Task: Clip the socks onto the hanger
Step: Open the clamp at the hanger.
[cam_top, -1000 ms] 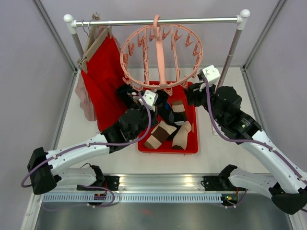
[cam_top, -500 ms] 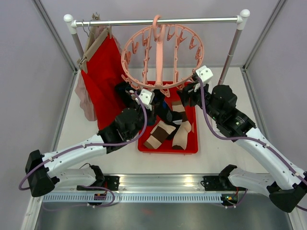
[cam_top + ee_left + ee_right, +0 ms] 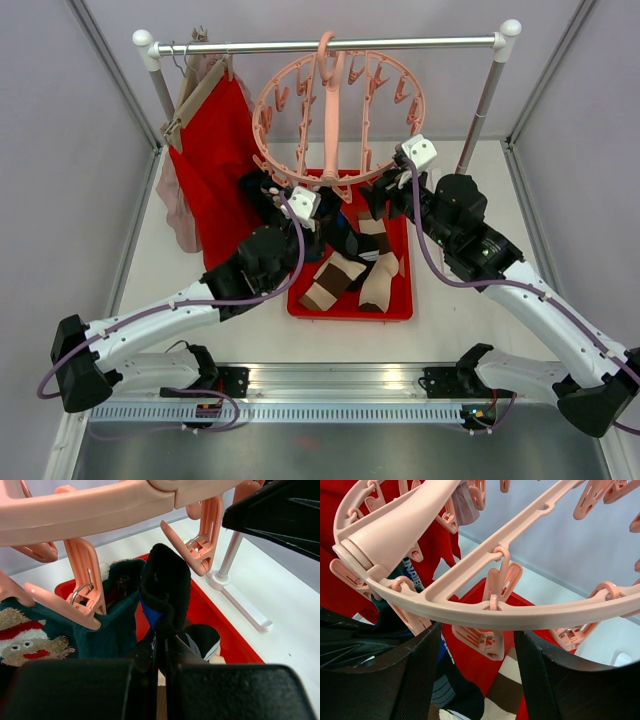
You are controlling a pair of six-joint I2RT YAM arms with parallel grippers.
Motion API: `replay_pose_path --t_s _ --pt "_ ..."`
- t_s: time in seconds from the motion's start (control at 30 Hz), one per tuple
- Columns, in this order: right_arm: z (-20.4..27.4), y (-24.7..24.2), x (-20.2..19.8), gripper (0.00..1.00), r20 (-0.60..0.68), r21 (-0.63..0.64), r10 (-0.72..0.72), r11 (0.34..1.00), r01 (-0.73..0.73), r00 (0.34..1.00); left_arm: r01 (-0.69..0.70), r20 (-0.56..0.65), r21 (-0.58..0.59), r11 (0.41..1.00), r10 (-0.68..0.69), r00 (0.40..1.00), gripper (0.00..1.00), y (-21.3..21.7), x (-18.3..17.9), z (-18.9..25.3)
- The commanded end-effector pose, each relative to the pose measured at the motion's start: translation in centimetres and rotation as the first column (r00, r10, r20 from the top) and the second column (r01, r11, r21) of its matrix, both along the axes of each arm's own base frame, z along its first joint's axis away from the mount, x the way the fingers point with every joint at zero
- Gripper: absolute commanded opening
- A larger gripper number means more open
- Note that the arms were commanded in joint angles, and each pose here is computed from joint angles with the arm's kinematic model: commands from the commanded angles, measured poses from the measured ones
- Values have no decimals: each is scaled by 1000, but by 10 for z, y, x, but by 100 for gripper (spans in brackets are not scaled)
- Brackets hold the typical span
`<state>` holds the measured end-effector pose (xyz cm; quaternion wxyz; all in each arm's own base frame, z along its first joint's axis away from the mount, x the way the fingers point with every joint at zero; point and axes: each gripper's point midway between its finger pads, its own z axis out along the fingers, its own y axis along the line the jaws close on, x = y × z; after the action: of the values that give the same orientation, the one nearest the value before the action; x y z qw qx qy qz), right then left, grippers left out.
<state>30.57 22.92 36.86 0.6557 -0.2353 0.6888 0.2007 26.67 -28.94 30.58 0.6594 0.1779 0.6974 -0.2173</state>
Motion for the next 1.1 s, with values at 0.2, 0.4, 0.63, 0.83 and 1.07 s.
replay_pose_path --t_s 0.2,0.4,0.63,0.83,1.07 --pt "33 -2 5 59 76 83 -30 996 23 997 10 9 -48 999 -9 1000 2 1 -2 14" --pt "36 0 7 40 67 84 -28 996 22 997 36 3 -36 999 -35 999 2 -2 -5 11" --pt "35 0 5 17 37 108 -28 994 24 999 152 1 2 988 -152 988 2 -16 -18 6" --pt "41 1 1 7 21 137 -18 990 15 1000 335 -68 47 941 -332 941 2 -44 -38 -11" --pt "50 0 -5 3 18 151 -10 988 7 1000 376 -86 14 927 -373 924 2 -62 -38 -15"
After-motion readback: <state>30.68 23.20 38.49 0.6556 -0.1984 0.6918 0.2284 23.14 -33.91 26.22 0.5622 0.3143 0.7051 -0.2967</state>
